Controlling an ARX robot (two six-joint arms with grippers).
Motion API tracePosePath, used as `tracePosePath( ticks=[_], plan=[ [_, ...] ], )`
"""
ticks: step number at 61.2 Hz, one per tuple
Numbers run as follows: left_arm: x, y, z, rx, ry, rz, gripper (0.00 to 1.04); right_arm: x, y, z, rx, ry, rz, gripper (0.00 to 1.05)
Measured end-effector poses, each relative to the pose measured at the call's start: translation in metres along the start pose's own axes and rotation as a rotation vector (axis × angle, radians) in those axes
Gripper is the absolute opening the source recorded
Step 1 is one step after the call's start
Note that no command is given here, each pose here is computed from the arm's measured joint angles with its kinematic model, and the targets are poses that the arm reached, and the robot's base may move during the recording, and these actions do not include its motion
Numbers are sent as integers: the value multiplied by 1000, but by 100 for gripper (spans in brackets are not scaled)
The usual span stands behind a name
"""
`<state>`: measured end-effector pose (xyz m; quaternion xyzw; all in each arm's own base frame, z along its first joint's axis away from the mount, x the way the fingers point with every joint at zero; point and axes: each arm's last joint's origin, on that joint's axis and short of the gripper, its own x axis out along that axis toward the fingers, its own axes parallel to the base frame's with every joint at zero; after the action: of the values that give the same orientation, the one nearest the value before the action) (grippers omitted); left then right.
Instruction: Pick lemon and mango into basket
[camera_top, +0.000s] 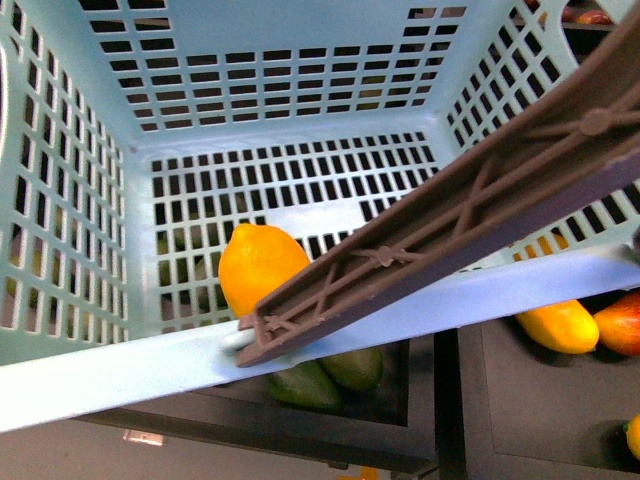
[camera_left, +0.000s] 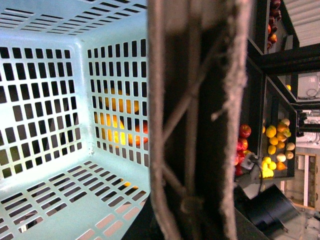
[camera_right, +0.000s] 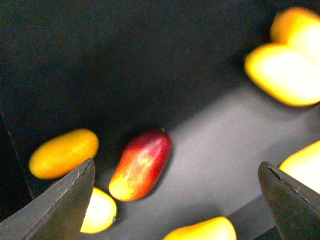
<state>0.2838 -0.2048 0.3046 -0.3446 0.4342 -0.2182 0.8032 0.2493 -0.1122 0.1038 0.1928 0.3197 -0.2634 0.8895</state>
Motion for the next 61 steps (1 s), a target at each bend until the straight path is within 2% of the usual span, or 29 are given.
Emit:
tracePosePath(
  ticks=[9,19,38,61],
  plan=[
    [0,0,1,3,-2,1,5,59,7,-19,51,180,-23,96],
    [0,0,0,1,4,-3,5,95,20,-31,83,252,-33,96],
    [0,0,1,1,-1,0,5,128,46,-33,143,294,-25,96],
    [0,0,1,1,2,-2,5,148,47,-57,165,343,-83,96]
  ],
)
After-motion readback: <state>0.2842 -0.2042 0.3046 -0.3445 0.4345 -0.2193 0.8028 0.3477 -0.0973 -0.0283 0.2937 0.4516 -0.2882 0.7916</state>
